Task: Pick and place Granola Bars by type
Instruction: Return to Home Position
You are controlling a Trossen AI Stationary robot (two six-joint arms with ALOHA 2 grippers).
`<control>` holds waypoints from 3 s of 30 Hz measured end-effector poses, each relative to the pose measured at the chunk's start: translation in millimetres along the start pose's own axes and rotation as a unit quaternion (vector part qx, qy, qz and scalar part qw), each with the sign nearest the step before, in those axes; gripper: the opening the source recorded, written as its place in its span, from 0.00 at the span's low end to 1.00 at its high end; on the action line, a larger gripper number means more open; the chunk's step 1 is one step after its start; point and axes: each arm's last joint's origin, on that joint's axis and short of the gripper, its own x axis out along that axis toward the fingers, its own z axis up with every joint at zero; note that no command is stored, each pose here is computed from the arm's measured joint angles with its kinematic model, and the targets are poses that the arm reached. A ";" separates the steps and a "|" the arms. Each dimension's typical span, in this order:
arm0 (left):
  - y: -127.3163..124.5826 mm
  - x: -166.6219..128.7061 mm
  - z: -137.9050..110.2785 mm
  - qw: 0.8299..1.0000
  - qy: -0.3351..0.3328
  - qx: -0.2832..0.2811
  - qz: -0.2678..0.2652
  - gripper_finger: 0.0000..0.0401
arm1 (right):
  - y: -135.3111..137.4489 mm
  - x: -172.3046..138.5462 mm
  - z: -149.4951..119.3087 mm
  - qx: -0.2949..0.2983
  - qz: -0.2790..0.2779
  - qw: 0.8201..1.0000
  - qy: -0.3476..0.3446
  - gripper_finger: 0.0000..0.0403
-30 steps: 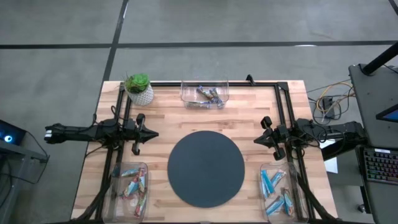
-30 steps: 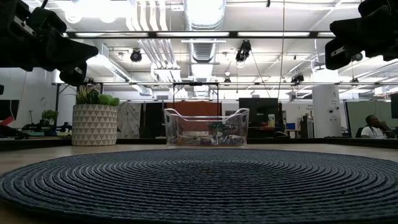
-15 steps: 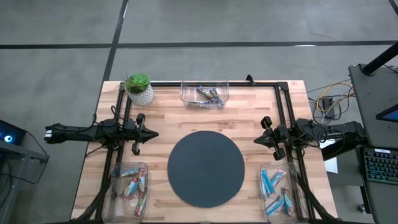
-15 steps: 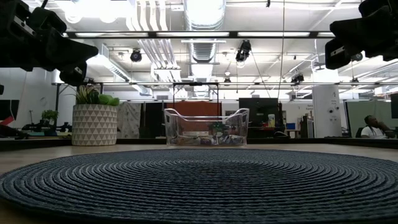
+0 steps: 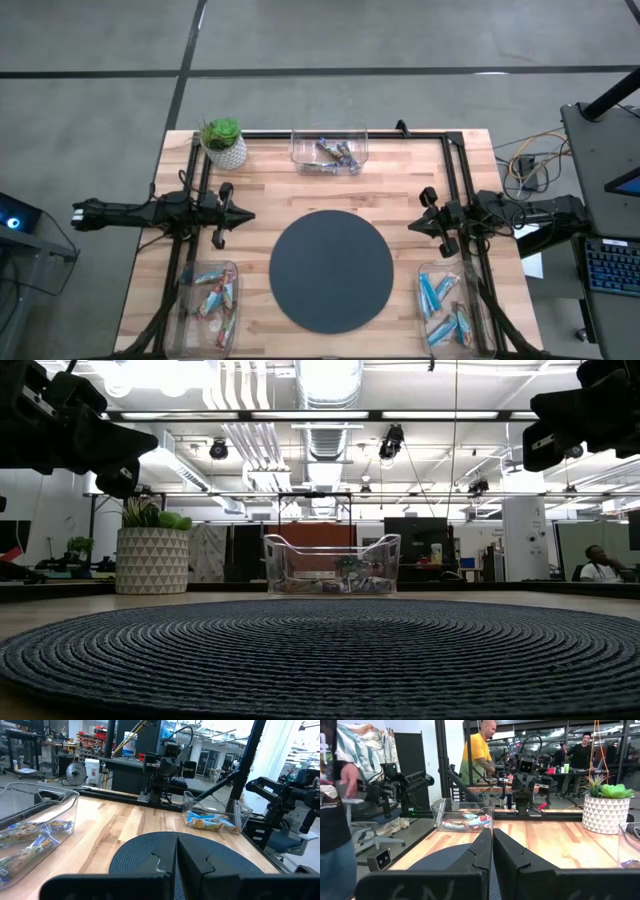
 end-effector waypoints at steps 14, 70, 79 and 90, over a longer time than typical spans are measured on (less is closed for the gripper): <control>2.9 -0.1 0.5 0.999 -0.009 -0.003 0.049 0.00 | 0.0 0.0 0.0 0.000 0.000 1.000 0.000 0.02; 2.9 -0.1 0.5 0.999 -0.009 -0.004 0.050 0.00 | 0.0 0.0 0.1 0.000 0.000 1.000 0.000 0.02; 2.9 -0.2 0.6 0.999 -0.009 -0.004 0.050 0.00 | 0.0 0.0 0.1 0.000 0.000 1.000 0.000 0.02; 2.9 -0.1 0.5 0.999 -0.009 -0.004 0.050 0.00 | 0.0 0.0 0.1 0.000 0.000 1.000 0.000 0.02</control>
